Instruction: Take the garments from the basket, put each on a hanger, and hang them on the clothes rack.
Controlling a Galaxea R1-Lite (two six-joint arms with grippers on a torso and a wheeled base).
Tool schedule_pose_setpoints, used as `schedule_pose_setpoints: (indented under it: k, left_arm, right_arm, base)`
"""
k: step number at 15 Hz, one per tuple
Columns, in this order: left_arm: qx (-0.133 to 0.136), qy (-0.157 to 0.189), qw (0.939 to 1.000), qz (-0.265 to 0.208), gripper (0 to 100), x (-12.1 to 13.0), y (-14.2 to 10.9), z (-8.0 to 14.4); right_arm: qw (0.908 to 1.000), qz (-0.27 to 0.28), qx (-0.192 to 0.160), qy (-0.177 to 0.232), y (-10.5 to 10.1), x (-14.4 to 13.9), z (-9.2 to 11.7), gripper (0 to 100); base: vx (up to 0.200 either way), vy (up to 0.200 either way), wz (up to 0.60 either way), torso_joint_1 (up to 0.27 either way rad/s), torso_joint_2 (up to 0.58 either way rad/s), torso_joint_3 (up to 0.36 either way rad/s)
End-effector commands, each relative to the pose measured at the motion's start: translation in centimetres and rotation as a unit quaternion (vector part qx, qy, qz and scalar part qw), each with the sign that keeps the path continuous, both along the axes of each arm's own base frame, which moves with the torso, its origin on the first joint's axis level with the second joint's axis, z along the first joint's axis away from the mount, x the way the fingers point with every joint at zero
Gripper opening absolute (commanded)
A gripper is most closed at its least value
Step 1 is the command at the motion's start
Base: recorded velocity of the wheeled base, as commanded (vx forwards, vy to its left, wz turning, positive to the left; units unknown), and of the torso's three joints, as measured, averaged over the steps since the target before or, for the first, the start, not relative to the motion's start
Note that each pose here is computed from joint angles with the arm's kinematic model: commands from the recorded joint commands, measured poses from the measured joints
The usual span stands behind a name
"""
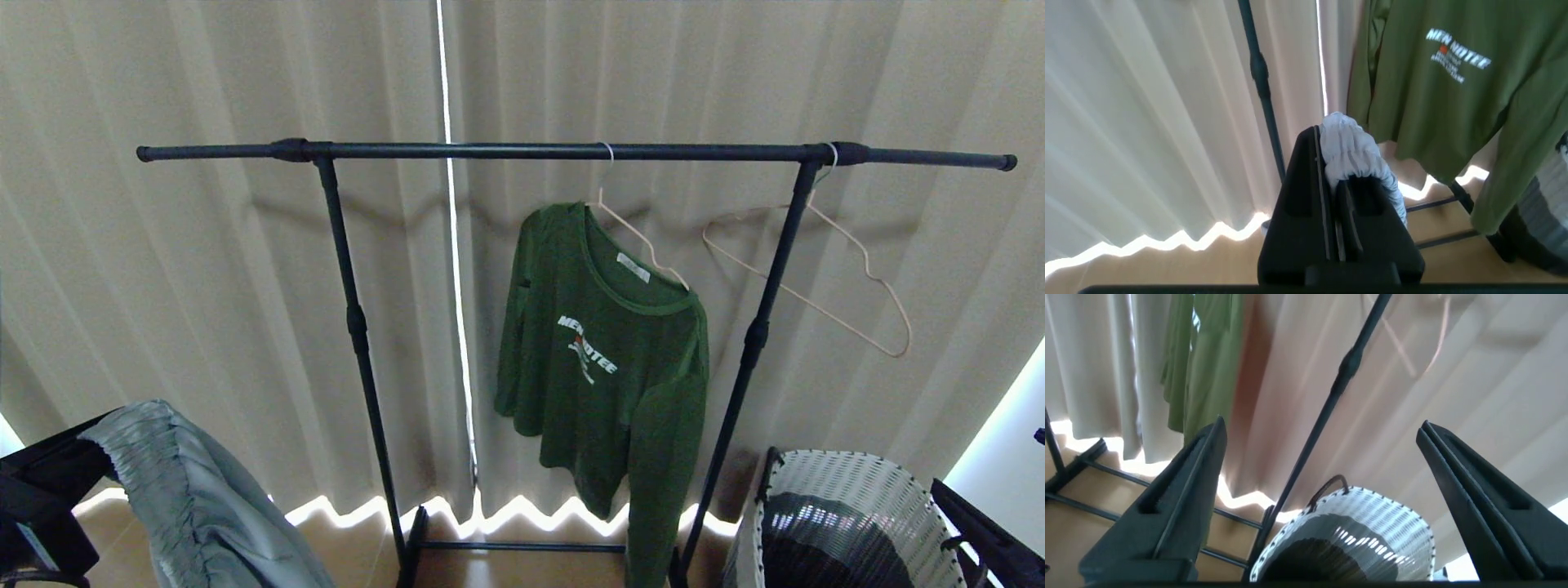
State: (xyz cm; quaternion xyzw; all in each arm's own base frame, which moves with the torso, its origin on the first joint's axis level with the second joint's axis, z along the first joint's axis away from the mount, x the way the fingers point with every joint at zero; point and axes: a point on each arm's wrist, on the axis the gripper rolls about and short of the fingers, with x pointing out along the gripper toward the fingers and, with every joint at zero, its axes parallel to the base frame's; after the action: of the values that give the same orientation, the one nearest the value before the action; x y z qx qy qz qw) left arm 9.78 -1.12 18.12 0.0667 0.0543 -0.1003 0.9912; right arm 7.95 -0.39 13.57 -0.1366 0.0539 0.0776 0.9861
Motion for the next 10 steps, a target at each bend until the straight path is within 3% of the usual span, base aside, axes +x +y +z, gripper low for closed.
schedule_pose_setpoints:
  k: [1,7,10]
  left_arm:
    - [0.000,0.000,1.0000,0.000,0,0.02,0.00,-0.01]
    - [-0.001,-0.001,1.0000,-0.001,0,-0.01,-0.01,0.02]
    - [-0.002,-0.001,1.0000,-0.001,0,0.00,-0.02,0.05]
  right_arm:
    - [1.0000,0.000,0.000,0.001,0.00,0.03,-0.03,100]
    - [1.0000,0.000,0.000,0.001,0.00,0.00,-0.06,100]
    - [1.0000,0.000,0.000,0.001,-0.01,0.12,0.08,100]
  base:
    - [0.000,0.000,0.00,0.227,-0.50,-0.281]
    - [0.000,0.000,0.00,0.233,-0.52,-0.281]
    - [0.000,0.000,0.00,0.089,-0.19,-0.100]
